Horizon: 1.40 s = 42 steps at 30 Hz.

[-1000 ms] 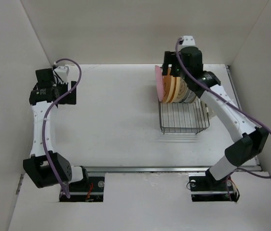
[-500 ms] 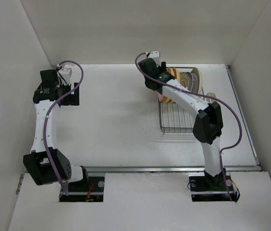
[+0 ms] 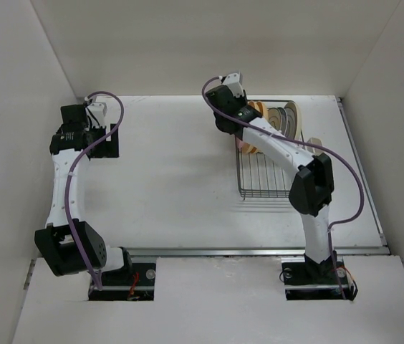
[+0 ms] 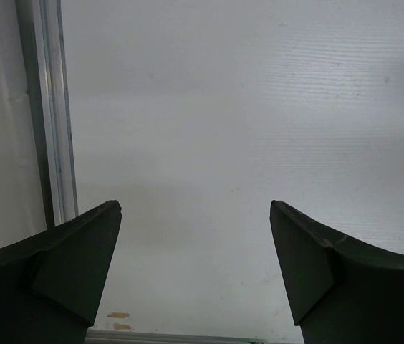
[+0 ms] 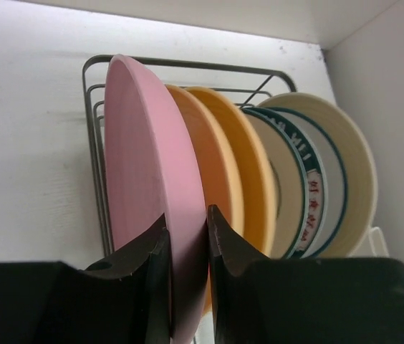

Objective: Unload the plates from the dish rack

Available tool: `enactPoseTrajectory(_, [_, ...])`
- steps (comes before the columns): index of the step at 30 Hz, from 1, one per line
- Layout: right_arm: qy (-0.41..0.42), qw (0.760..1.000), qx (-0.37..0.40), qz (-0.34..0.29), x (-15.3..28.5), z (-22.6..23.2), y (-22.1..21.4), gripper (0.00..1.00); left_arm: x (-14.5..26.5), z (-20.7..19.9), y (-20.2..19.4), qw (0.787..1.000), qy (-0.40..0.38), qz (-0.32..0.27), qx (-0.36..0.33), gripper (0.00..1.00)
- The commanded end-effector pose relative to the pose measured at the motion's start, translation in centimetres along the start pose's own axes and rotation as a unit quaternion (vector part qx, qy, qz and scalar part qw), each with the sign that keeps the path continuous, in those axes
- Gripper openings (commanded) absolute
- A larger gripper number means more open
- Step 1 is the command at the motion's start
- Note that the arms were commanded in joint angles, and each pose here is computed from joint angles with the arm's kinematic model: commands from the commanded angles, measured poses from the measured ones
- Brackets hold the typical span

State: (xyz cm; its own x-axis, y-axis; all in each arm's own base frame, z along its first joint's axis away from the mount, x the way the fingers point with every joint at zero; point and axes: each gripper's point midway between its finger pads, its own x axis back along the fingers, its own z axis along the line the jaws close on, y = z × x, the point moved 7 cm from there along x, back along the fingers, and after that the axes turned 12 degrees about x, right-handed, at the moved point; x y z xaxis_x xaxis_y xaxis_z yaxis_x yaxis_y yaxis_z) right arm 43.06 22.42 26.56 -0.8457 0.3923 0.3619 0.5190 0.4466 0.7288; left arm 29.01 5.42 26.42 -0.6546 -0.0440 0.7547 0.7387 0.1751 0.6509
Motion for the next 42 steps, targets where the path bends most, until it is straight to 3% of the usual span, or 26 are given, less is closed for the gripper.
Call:
enactPoseTrajectory(1, [-0.04, 0.992, -0.087, -0.08, 4.7, -5.6, 5.5, 0.0, 0.9, -0.2, 0.2, 1.0, -0.001, -0.018, 0.005, 0.82])
enactPoseTrajectory(12, [-0.123, 0.979, -0.118, -0.109, 8.6, -11.8, 7.8, 0.0, 0.8, -0.3, -0.2, 1.0, 0.005, -0.018, 0.006, 0.83])
enactPoseTrajectory(16, [0.052, 0.979, -0.095, -0.173, 10.5, -7.7, 8.6, 0.0, 0.7, 0.0, -0.5, 0.999, 0.03, -0.015, 0.03, 0.83])
enactPoseTrajectory(17, [0.179, 0.963, -0.061, -0.194, 11.2, -4.7, 8.5, 0.0, 0.5, 0.0, -0.8, 0.999, 0.031, -0.011, 0.037, 0.83])
enactPoseTrajectory(19, [0.301, 0.933, -0.044, -0.19, 11.8, -0.9, 7.6, 0.0, 0.3, 0.0, -1.1, 0.998, 0.036, -0.007, 0.047, 0.83])
enactPoseTrajectory(20, [0.406, 0.893, -0.016, -0.194, 12.6, 2.2, 6.5, 0.0, 0.1, 0.0, -1.4, 0.998, 0.036, -0.001, 0.052, 0.83])
enactPoseTrajectory(23, [0.528, 0.832, 0.002, -0.17, 12.9, 7.5, 4.2, 0.0, 0.5, 0.2, -1.7, 0.997, 0.039, -0.005, 0.06, 0.84])
enactPoseTrajectory(24, [0.581, 0.799, 0.011, -0.154, 13.1, 9.9, 3.1, 0.0, 0.3, 0.5, -2.4, 0.997, 0.043, 0.003, 0.064, 0.84])
enactPoseTrajectory(27, [0.638, 0.76, -0.012, -0.126, 12.2, 12.4, 2.2, 0.0, 0.4, 0.8, -2.7, 0.997, 0.046, 0.004, 0.068, 0.84])
enactPoseTrajectory(30, [0.663, 0.743, -0.006, -0.096, 11.1, 15.4, 0.3, 0.0, 0.3, 0.9, -3.2, 0.996, 0.051, 0.013, 0.068, 0.84])
enactPoseTrajectory(33, [0.706, 0.704, -0.014, -0.076, 11.0, 17.8, -1.0, 0.0, 0.5, 1.0, -3.1, 0.996, 0.055, 0.008, 0.068, 0.84])
enactPoseTrajectory(36, [0.715, 0.698, -0.019, -0.039, 10.1, 19.8, -2.8, 0.0, 0.4, 1.2, -3.4, 0.996, 0.059, 0.012, 0.071, 0.84])
enactPoseTrajectory(39, [0.701, 0.713, -0.013, -0.012, 9.0, 20.8, -4.2, 0.09, 0.7, 1.3, -3.3, 0.996, 0.063, 0.007, 0.067, 0.86])
enactPoseTrajectory(40, [0.693, 0.721, -0.012, -0.007, 8.8, 20.8, -4.3, 0.27, 0.7, 1.3, -3.3, 0.996, 0.063, 0.007, 0.067, 0.86])
enactPoseTrajectory(42, [0.676, 0.737, -0.012, -0.003, 8.5, 20.6, -4.5, 0.5, 0.7, 1.4, -3.3, 0.996, 0.063, 0.007, 0.067, 0.86])
